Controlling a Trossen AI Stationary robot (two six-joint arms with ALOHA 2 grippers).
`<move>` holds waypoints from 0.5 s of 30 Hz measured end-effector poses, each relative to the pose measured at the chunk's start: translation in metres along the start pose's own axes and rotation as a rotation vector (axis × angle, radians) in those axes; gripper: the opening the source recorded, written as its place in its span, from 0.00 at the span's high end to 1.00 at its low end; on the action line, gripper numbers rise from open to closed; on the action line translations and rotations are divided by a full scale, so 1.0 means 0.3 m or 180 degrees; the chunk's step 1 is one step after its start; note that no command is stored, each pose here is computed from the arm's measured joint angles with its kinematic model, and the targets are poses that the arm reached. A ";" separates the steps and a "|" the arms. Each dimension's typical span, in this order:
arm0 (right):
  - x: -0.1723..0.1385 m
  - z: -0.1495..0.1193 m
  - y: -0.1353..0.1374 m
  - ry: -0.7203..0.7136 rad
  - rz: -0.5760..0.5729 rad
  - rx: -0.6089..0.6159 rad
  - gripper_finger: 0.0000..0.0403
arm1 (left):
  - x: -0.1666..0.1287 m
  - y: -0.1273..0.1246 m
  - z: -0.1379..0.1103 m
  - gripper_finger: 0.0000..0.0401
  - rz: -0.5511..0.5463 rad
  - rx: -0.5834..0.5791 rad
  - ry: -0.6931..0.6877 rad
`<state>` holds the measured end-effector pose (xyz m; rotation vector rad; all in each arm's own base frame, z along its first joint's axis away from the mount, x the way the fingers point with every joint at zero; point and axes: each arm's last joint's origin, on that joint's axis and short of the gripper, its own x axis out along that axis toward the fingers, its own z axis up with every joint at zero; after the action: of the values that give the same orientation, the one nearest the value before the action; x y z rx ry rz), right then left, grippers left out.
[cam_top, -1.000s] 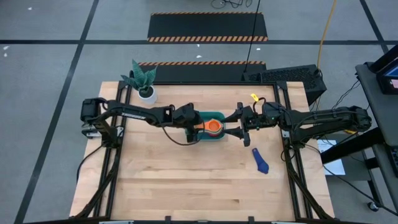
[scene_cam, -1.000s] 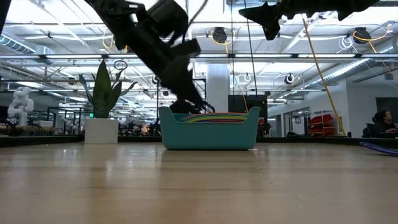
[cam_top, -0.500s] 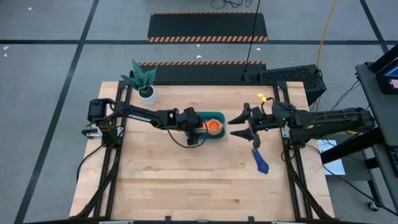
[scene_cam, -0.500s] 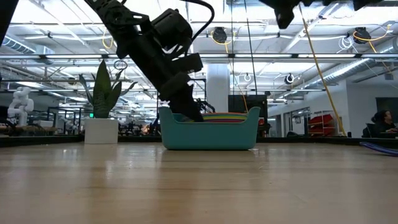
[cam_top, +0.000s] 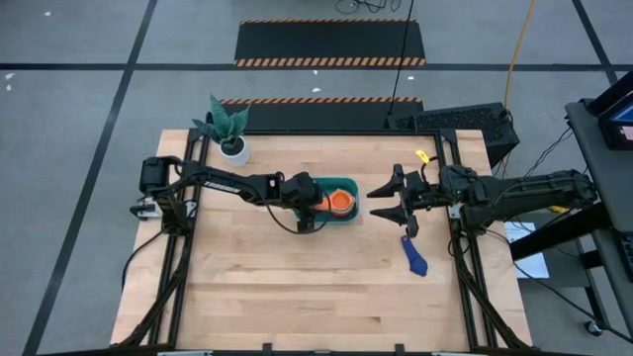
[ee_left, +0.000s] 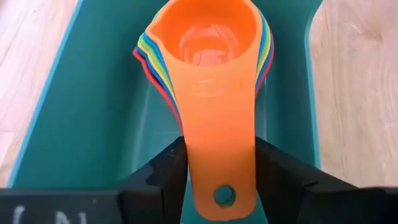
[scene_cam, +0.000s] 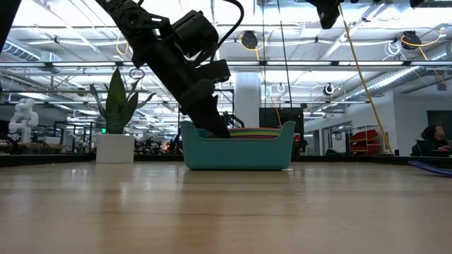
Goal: Nest measuring cups in basket
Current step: Adjust the stack of measuring cups inside the light blue bin, then stack the dark blue measuring cup on top of the orange measuring cup inside the light blue bin
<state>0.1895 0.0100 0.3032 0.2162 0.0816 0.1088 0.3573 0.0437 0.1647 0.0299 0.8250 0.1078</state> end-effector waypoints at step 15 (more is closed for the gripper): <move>0.000 0.000 0.000 -0.0001 -0.0002 0.0000 0.47 | -0.021 -0.011 0.011 0.37 0.0058 0.0013 -0.0033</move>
<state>0.1895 0.0100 0.3032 0.2163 0.0813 0.1082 0.3556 0.0396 0.1714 0.0417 0.8146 0.1230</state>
